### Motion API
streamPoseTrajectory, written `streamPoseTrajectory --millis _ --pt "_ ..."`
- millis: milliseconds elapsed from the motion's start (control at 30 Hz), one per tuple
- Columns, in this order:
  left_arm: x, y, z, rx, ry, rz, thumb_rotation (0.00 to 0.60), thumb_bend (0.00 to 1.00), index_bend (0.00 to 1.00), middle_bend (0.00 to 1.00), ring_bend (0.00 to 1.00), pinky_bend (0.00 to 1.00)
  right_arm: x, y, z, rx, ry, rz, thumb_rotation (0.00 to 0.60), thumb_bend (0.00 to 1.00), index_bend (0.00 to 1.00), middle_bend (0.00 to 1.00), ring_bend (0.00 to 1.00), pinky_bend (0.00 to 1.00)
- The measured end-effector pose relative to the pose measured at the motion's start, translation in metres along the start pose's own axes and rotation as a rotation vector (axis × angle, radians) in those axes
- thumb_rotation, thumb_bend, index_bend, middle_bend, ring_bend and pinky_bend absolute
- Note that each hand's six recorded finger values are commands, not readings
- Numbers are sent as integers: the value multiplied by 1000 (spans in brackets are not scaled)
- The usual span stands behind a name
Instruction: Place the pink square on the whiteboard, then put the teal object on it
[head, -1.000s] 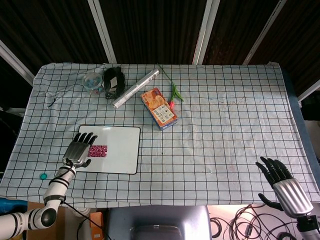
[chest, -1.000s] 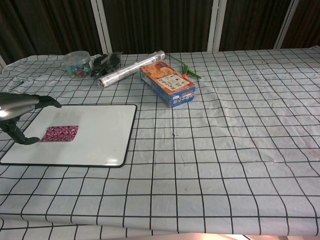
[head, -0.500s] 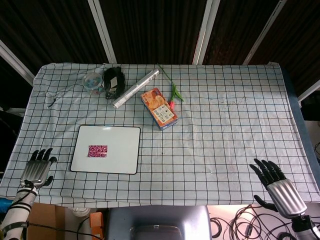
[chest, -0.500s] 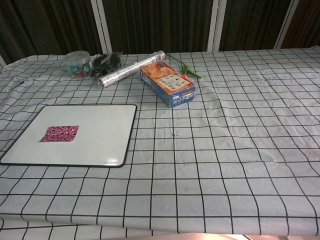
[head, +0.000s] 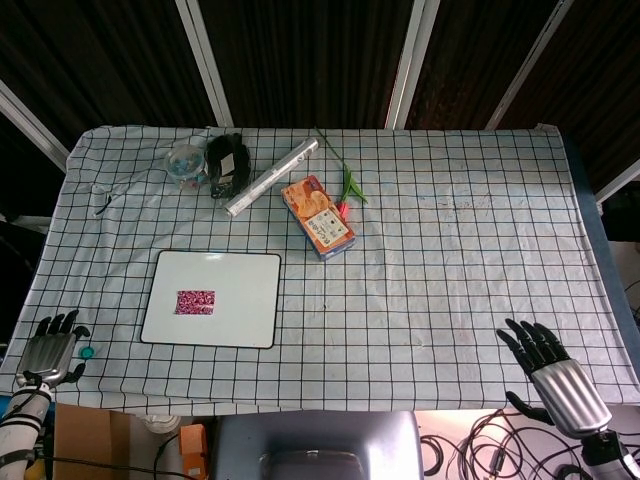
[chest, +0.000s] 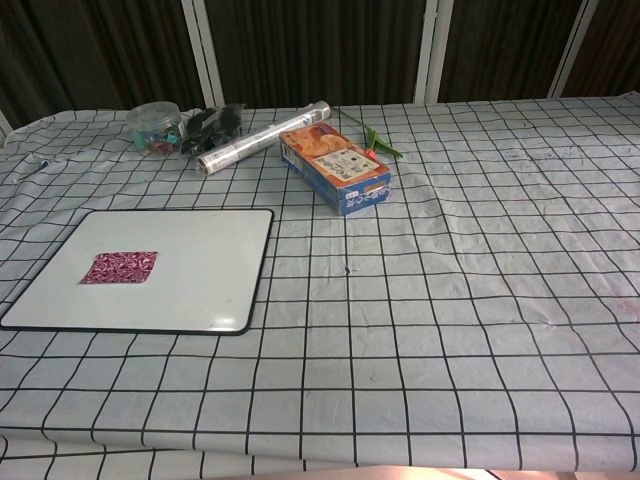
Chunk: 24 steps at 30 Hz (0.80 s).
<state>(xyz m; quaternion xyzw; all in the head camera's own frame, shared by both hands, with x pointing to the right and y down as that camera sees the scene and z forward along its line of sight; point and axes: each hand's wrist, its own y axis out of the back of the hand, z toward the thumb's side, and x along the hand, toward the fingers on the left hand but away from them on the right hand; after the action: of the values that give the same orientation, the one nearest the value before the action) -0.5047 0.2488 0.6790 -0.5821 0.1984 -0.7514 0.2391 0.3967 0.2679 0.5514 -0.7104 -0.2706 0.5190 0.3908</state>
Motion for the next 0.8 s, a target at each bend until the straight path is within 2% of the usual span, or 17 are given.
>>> streamPoseTrajectory --millis 333,800 --pt "5 -13 -5 -16 3 -1 600 343 349 16 0 21 -1 -3 2 9 -5 8 600 170 0 0 0 94" --pt "12 -14 3 -25 -20 -1 600 344 425 28 0 22 -2 -3 1 10 -9 9 600 170 0 0 0 95"
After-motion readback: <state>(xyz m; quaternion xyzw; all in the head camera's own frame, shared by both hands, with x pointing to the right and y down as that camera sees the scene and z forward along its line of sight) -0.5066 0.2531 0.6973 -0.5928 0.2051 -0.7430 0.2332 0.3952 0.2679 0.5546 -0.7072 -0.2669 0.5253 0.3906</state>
